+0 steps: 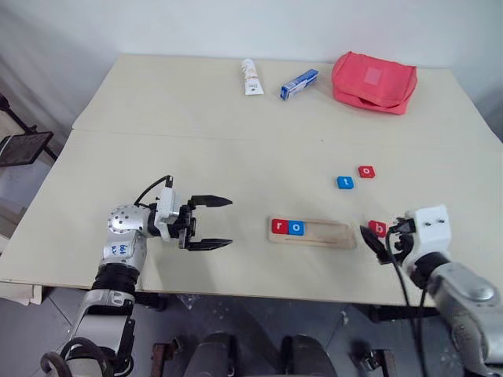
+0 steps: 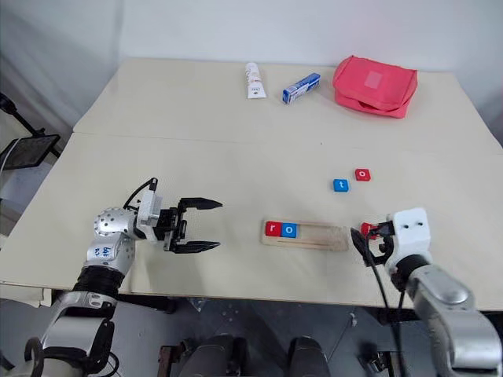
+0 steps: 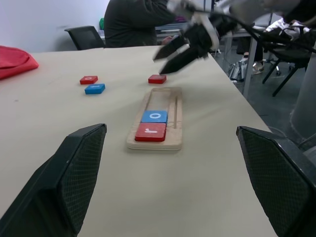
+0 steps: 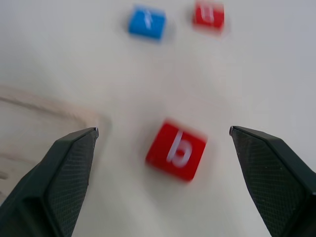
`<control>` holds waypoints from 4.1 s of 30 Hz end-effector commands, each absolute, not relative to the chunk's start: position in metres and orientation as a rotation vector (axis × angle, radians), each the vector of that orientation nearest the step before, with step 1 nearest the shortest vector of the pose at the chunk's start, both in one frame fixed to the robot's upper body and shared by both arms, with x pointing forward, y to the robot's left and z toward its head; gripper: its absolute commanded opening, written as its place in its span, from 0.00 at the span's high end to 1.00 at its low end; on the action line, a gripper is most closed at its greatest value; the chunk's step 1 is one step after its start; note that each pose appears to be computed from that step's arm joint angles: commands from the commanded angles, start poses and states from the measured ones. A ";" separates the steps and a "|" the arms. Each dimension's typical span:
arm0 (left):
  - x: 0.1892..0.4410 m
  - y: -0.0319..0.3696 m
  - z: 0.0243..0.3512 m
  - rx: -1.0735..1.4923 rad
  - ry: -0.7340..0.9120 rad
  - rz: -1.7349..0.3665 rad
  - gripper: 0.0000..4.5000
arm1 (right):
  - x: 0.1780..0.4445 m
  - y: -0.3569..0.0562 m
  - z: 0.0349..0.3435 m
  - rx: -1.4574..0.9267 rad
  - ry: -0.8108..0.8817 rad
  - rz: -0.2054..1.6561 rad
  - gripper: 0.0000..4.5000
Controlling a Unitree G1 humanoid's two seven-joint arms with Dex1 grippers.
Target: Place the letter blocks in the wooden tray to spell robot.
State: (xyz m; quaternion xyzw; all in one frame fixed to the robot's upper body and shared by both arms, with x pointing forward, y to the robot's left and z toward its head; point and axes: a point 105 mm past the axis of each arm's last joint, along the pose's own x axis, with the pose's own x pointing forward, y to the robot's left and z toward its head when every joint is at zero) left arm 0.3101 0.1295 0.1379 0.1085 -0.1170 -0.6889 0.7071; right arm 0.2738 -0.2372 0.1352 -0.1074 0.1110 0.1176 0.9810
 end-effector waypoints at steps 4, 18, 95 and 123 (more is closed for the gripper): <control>0.299 0.123 0.139 0.282 -0.293 -1.639 0.00 | 0.275 -0.249 0.142 -0.468 0.342 0.536 0.01; 0.293 0.119 0.137 0.284 -0.313 -1.631 0.00 | 0.308 -0.279 0.131 -0.695 0.521 0.829 0.01; 0.291 0.118 0.129 0.275 -0.334 -1.541 0.00 | 0.315 -0.137 0.155 -0.810 0.526 1.161 0.01; 0.292 0.115 0.130 0.274 -0.342 -1.560 0.00 | 0.316 -0.164 0.146 -0.727 0.503 1.079 0.99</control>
